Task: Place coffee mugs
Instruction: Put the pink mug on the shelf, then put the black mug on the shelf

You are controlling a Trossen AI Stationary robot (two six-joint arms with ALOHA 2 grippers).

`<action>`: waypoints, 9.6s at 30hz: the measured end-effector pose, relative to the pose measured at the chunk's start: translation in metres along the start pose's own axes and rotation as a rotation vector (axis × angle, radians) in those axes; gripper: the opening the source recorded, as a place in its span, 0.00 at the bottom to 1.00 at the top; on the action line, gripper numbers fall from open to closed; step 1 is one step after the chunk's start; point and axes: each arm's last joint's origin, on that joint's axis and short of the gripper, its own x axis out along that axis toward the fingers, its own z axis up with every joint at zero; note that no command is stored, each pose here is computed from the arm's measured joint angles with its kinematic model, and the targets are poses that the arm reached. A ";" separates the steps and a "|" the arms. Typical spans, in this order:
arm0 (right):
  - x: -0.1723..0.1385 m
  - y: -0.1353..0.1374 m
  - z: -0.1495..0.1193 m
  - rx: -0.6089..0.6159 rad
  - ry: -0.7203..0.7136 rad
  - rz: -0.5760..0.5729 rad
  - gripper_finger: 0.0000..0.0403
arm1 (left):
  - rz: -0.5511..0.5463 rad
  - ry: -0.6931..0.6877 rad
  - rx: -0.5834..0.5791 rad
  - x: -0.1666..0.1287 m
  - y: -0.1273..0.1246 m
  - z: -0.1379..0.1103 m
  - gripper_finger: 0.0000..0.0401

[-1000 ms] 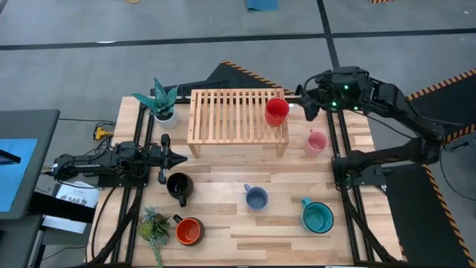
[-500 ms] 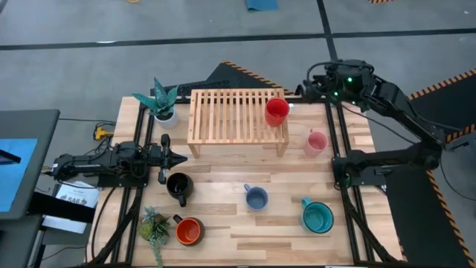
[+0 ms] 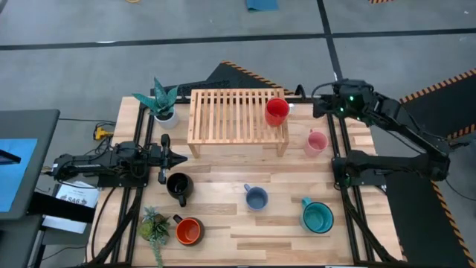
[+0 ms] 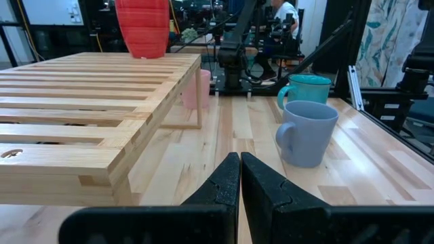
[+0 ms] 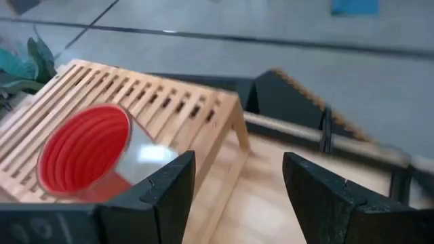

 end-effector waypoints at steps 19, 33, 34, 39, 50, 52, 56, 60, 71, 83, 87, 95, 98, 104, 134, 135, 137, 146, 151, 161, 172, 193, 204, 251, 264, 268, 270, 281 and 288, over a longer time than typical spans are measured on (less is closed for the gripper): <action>0.028 -0.015 -0.043 0.032 0.521 -0.406 0.62 | 0.000 0.000 0.000 0.000 0.000 0.000 0.00; 0.072 -0.044 -0.088 0.108 0.668 -0.430 0.62 | 0.000 0.000 0.000 0.000 0.000 0.000 0.00; 0.075 -0.045 -0.089 0.114 0.670 -0.419 0.62 | 0.000 0.000 0.000 0.000 0.000 0.000 0.00; 0.081 -0.050 -0.093 0.097 0.679 -0.413 0.62 | 0.000 0.000 0.000 0.000 0.000 0.000 0.00; 0.103 -0.054 -0.105 0.006 0.773 -0.375 0.62 | 0.000 0.000 0.000 0.000 0.000 0.000 0.00; 0.105 -0.054 -0.105 0.001 0.770 -0.375 0.61 | 0.000 0.000 0.000 0.000 0.000 0.000 0.00; 0.111 -0.054 -0.105 -0.015 0.772 -0.394 0.53 | 0.000 0.000 0.000 0.000 0.000 0.000 0.00; 0.117 -0.054 -0.108 -0.040 0.801 -0.406 0.36 | 0.000 0.000 0.000 0.000 0.000 0.000 0.00; 0.098 -0.049 -0.089 -0.069 0.787 -0.396 0.09 | 0.000 0.000 0.000 0.000 0.000 0.000 0.00; 0.070 -0.040 -0.052 -0.060 0.696 -0.402 0.09 | 0.000 0.000 0.000 0.000 0.000 0.000 0.00; 0.066 -0.038 -0.045 -0.058 0.678 -0.392 0.09 | 0.000 0.000 0.000 0.000 0.000 0.000 0.00; 0.055 -0.033 -0.028 -0.077 0.622 -0.390 0.09 | 0.000 -0.001 0.000 0.000 0.000 0.000 0.00; 0.042 -0.028 -0.009 -0.074 0.541 -0.385 0.09 | 0.000 0.000 0.000 0.000 0.000 0.000 0.00; 0.017 -0.021 0.036 -0.018 0.337 -0.375 0.09 | 0.000 0.000 0.000 0.000 0.000 0.000 0.00; 0.146 0.059 0.117 -0.130 0.493 -0.074 0.09 | 0.000 0.000 0.000 0.000 0.000 0.000 0.00; 0.148 0.059 0.116 -0.131 0.503 -0.078 0.09 | 0.000 0.000 0.000 0.000 0.000 0.000 0.00; 0.150 0.059 0.113 -0.133 0.534 -0.086 0.09 | 0.000 0.000 0.000 0.000 0.000 0.000 0.00; 0.154 0.064 0.107 -0.146 0.574 -0.083 0.09 | 0.000 0.000 0.000 0.000 0.000 0.000 0.00; 0.153 0.063 0.106 -0.145 0.591 -0.089 0.09 | 0.000 0.000 0.000 0.000 0.000 0.000 0.00; 0.152 0.064 0.101 -0.115 0.631 -0.089 0.09 | 0.000 0.000 0.000 0.000 0.000 0.000 0.00; 0.152 0.077 0.098 -0.114 0.616 -0.049 0.14 | 0.000 0.000 0.000 0.000 0.000 0.000 0.00; 0.152 0.078 0.098 -0.116 0.606 -0.040 0.15 | 0.000 0.000 0.000 0.000 0.000 0.000 0.00; 0.152 0.078 0.098 -0.119 0.606 -0.040 0.19 | 0.000 0.000 0.000 0.000 0.000 0.000 0.00; 0.017 0.054 0.055 -0.394 0.337 0.189 0.50 | 0.000 0.001 0.000 0.000 0.000 0.000 0.00; -0.006 0.008 -0.051 -0.022 0.015 0.564 0.50 | 0.000 0.000 0.000 0.000 0.000 0.000 0.00; -0.007 0.009 -0.059 0.027 -0.102 0.705 0.50 | 0.000 0.000 0.000 0.000 0.000 0.000 0.00; -0.008 0.010 -0.060 0.030 -0.116 0.729 0.50 | 0.000 0.000 0.000 0.000 0.000 0.000 0.00; -0.008 0.017 -0.060 -0.022 -0.127 0.773 0.50 | -0.048 -0.333 -0.327 -0.005 0.000 0.032 0.00; -0.012 0.023 -0.056 -0.034 -0.192 0.829 0.50 | 0.053 -0.580 -0.525 -0.017 0.005 0.060 0.00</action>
